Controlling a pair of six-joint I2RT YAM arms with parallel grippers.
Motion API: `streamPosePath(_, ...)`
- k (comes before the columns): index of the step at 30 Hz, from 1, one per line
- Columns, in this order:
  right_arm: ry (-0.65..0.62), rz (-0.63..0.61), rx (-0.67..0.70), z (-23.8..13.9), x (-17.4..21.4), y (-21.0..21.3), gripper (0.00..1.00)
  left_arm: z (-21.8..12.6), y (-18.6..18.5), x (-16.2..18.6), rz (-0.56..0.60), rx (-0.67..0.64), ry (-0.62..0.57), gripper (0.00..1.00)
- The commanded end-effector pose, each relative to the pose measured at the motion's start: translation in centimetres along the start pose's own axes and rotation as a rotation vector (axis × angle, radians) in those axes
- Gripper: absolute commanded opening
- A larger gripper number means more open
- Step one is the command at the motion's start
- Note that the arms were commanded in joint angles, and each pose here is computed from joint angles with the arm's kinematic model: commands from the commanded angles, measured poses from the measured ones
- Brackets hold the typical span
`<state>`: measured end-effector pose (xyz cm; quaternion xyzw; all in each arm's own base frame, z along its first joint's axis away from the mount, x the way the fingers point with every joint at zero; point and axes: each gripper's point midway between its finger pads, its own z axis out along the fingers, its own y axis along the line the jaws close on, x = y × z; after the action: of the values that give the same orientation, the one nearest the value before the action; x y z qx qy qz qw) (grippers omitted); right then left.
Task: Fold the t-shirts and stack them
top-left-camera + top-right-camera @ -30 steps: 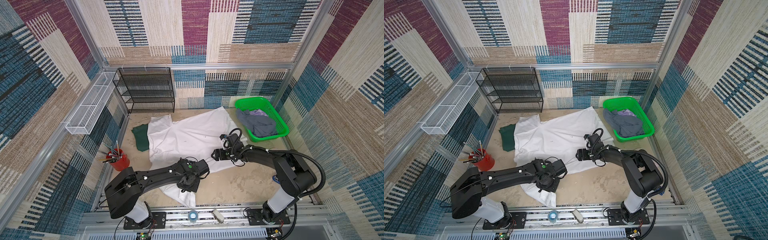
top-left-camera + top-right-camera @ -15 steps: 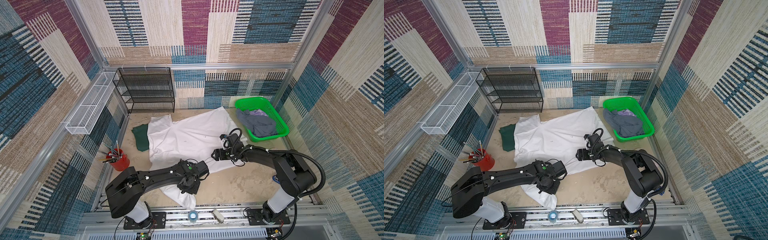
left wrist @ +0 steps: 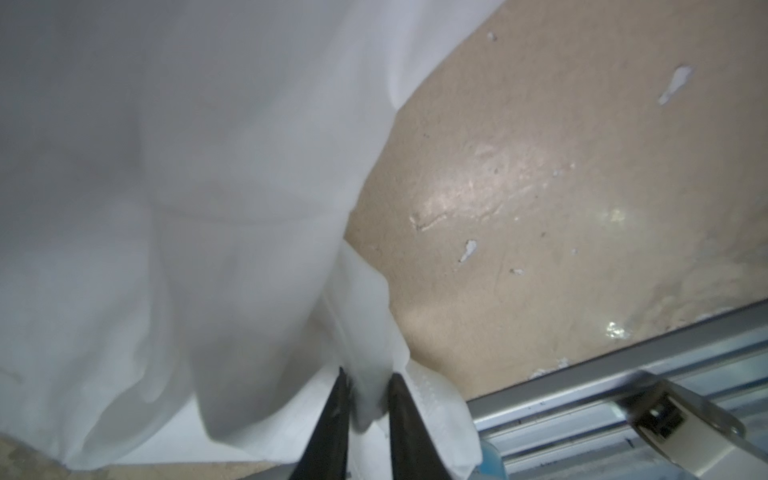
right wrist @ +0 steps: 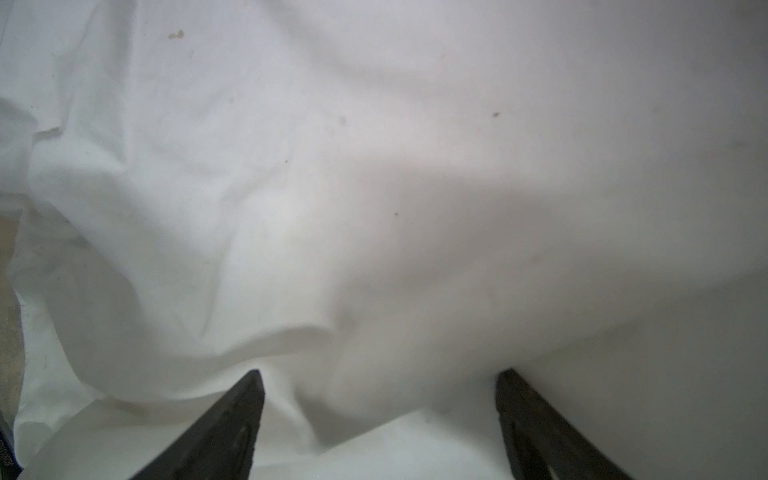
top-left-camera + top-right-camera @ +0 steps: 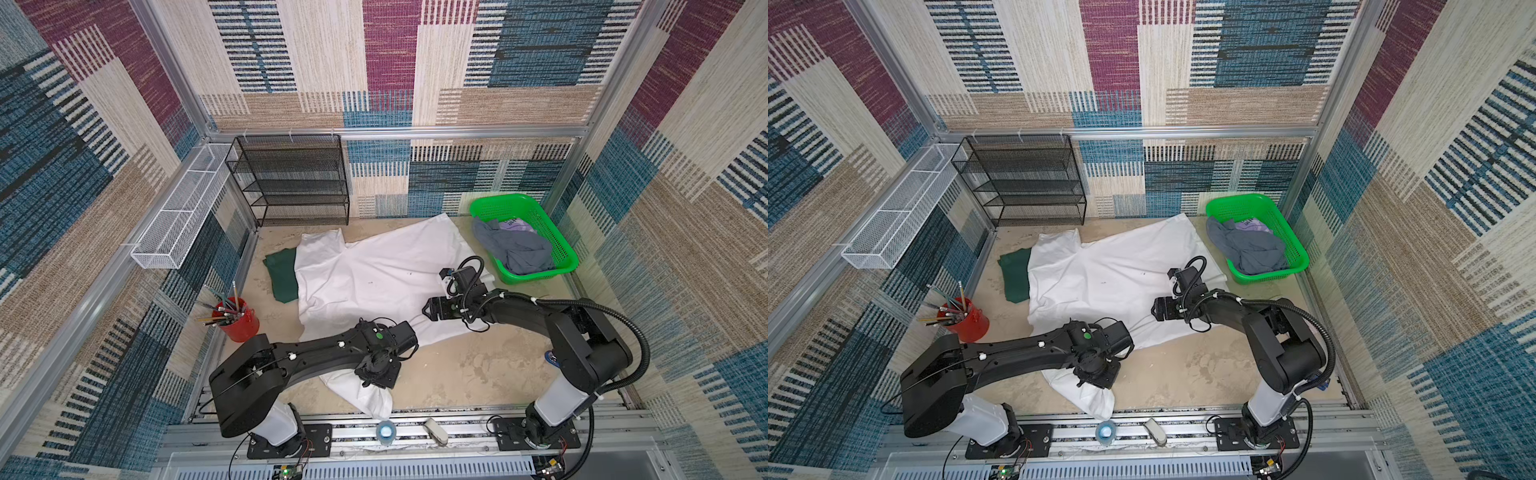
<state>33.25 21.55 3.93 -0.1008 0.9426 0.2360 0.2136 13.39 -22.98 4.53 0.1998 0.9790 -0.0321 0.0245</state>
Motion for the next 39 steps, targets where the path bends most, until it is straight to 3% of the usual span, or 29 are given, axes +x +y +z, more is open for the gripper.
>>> streamPosePath(1, 0.094, 0.041, 0.027, 0.2, 2.4, -0.8, 0.89, -0.6, -0.3, -0.1, 0.018, 0.019, -0.010, 0.20)
streamPosePath(9, 0.097, 0.039, 0.027, 0.2, 2.5, -0.8, 0.88, 0.3, 0.1, 0.2, 0.005, -0.008, 0.011, 0.04)
streamPosePath(26, 0.095, 0.055, 0.035, 0.4, 2.7, -1.1, 0.89, -4.7, -1.4, -0.6, 0.084, 0.027, -0.016, 0.08)
streamPosePath(36, 0.098, 0.058, 0.038, 0.2, 3.2, -1.2, 0.89, -3.2, -11.0, -4.5, 0.209, 0.345, -0.048, 0.11)
streamPosePath(39, 0.106, 0.066, 0.050, 0.2, 3.5, -1.4, 0.89, -3.4, -12.8, -4.5, 0.242, 0.433, -0.067, 0.24)
